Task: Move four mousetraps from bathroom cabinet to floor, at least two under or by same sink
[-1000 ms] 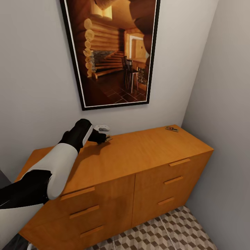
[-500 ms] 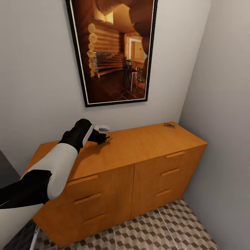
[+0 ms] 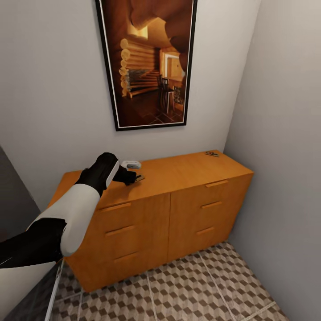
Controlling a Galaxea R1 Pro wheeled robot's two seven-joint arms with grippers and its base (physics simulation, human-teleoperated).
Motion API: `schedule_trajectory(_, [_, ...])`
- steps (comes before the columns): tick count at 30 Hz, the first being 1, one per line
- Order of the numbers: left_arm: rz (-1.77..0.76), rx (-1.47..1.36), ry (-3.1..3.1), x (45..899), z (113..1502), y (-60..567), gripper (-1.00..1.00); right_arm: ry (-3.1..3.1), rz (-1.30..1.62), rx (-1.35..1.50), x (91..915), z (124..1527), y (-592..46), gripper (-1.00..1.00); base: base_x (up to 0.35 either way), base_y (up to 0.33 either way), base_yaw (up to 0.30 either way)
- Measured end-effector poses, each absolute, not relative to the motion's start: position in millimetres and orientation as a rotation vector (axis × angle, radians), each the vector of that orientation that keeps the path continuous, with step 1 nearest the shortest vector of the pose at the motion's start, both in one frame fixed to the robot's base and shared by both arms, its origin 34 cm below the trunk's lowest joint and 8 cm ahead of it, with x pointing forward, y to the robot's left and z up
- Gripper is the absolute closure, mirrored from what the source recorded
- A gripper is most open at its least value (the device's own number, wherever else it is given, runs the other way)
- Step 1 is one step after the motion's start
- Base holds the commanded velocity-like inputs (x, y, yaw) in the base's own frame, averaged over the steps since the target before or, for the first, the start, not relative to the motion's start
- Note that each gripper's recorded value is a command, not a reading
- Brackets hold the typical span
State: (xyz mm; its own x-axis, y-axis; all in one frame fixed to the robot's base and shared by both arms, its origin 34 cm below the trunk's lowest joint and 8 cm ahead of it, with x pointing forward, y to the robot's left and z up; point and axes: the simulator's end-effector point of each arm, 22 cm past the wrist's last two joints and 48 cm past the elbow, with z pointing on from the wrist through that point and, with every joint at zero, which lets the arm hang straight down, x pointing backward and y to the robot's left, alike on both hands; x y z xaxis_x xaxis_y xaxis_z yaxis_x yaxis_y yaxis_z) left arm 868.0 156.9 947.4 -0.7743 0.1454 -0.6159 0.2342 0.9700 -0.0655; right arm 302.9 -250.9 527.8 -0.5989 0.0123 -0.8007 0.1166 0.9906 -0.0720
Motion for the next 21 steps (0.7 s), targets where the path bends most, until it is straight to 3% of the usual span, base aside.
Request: schedule_trajectory(21, [-0.181,0.265,2.469,867.9,947.0,157.6,1.00,2.209,-0.145,0.090,302.9,527.8,-251.0,1.00,-0.333,0.000,0.000])
